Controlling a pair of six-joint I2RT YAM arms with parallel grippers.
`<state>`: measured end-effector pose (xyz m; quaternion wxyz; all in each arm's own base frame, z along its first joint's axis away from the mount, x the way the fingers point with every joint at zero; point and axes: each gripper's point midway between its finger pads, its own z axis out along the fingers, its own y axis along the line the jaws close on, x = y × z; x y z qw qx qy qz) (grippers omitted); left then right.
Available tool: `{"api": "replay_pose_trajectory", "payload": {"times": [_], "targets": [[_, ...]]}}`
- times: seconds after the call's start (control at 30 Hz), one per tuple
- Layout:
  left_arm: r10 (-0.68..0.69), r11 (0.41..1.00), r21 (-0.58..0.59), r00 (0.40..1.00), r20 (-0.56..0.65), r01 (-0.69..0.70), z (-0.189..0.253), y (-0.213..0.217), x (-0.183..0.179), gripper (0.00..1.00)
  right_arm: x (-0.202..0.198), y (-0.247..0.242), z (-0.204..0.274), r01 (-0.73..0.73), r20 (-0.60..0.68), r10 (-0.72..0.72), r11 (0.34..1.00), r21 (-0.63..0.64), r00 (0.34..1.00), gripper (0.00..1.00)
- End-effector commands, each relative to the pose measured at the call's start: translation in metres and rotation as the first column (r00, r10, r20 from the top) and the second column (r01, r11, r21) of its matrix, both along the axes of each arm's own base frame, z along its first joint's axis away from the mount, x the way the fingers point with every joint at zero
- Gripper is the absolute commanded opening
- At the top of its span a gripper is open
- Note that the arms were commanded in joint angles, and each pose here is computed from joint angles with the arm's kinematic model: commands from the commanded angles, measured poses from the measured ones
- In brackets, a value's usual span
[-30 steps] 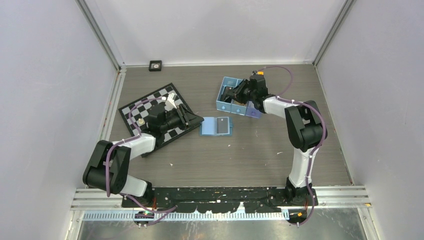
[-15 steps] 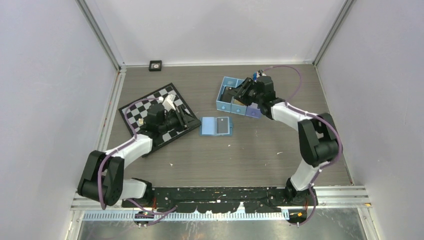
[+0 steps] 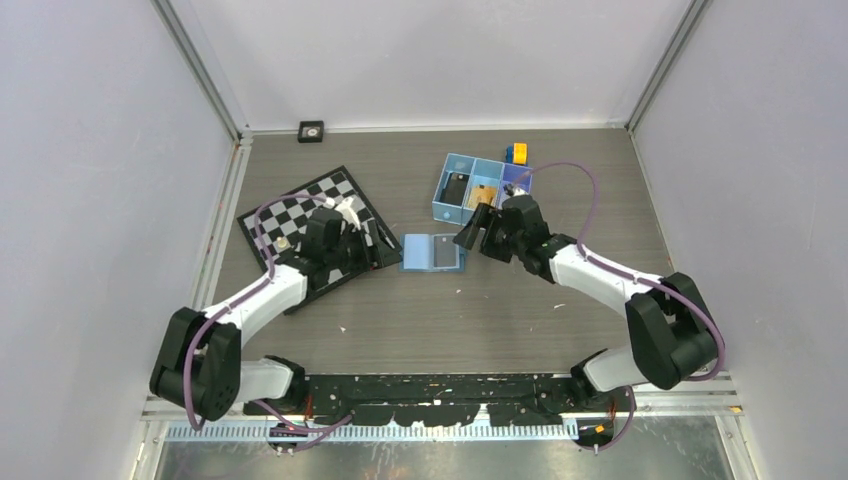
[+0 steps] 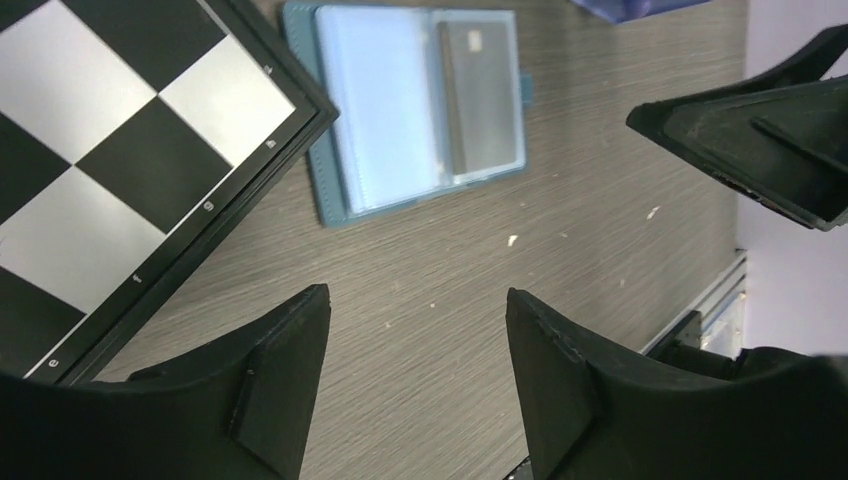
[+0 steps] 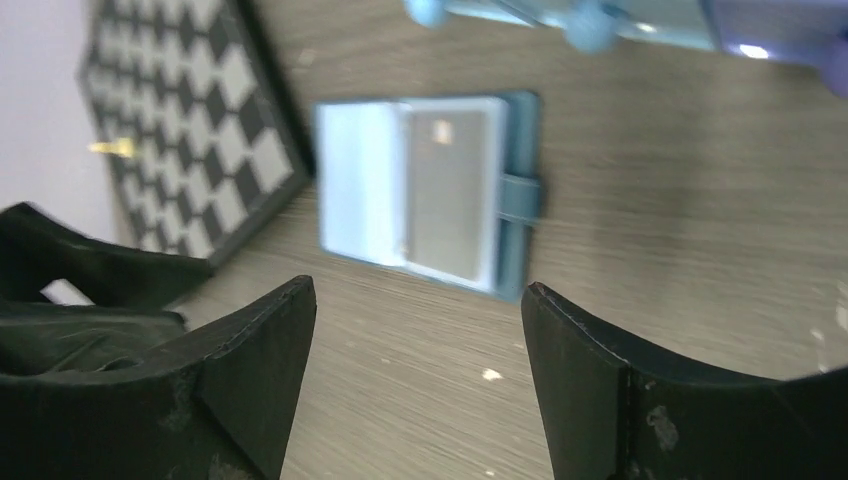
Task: Take the credit cards out of the card holder
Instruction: Pick up the card holder from the center of the board.
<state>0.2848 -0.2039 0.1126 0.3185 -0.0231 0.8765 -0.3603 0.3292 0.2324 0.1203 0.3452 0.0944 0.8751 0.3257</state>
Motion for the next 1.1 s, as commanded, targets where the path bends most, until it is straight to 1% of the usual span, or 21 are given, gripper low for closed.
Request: {"api": "replay_pose_trajectory", "payload": {"times": [0.0, 0.13, 0.3, 0.57, 0.63, 0.83, 0.9, 1.07], "targets": [[-0.014, 0.997, 0.076, 1.0, -0.021, 0.016, -0.009, 0.0, 0.006, 0.68, -0.003, -0.024, -0.03, 0.062, -0.046, -0.069, 0.99, -0.129, 0.997, 0.8], [-0.039, 0.994, 0.103, 0.997, -0.073, 0.047, -0.027, -0.008, 0.007, 0.68, -0.001, -0.024, -0.046, 0.064, -0.11, -0.083, 0.984, -0.165, 0.99, 0.78], [-0.066, 0.989, 0.128, 0.992, -0.108, 0.08, -0.043, -0.019, 0.009, 0.68, -0.002, -0.013, -0.058, 0.044, -0.146, -0.063, 0.991, -0.128, 0.987, 0.72], [-0.089, 0.987, 0.119, 0.982, -0.167, 0.11, -0.064, -0.031, 0.015, 0.65, -0.004, 0.01, -0.085, -0.027, -0.233, 0.005, 0.995, -0.092, 0.972, 0.65], [-0.089, 0.986, 0.121, 0.98, -0.179, 0.112, -0.068, -0.032, 0.016, 0.65, 0.0, 0.016, -0.087, -0.035, -0.225, 0.016, 0.996, -0.077, 0.974, 0.65], [-0.09, 0.987, 0.113, 0.973, -0.214, 0.116, -0.084, -0.036, 0.018, 0.64, 0.0, 0.021, -0.094, -0.043, -0.238, 0.024, 0.996, -0.076, 0.971, 0.57], [-0.099, 0.989, 0.09, 0.977, -0.187, 0.118, -0.082, -0.041, 0.025, 0.63, 0.0, 0.021, -0.095, -0.044, -0.237, 0.025, 0.996, -0.077, 0.971, 0.55], [-0.135, 0.989, 0.036, 0.979, -0.151, 0.142, -0.079, -0.05, 0.027, 0.57, -0.002, 0.025, -0.099, -0.056, -0.244, 0.036, 0.996, -0.075, 0.969, 0.47]]}}
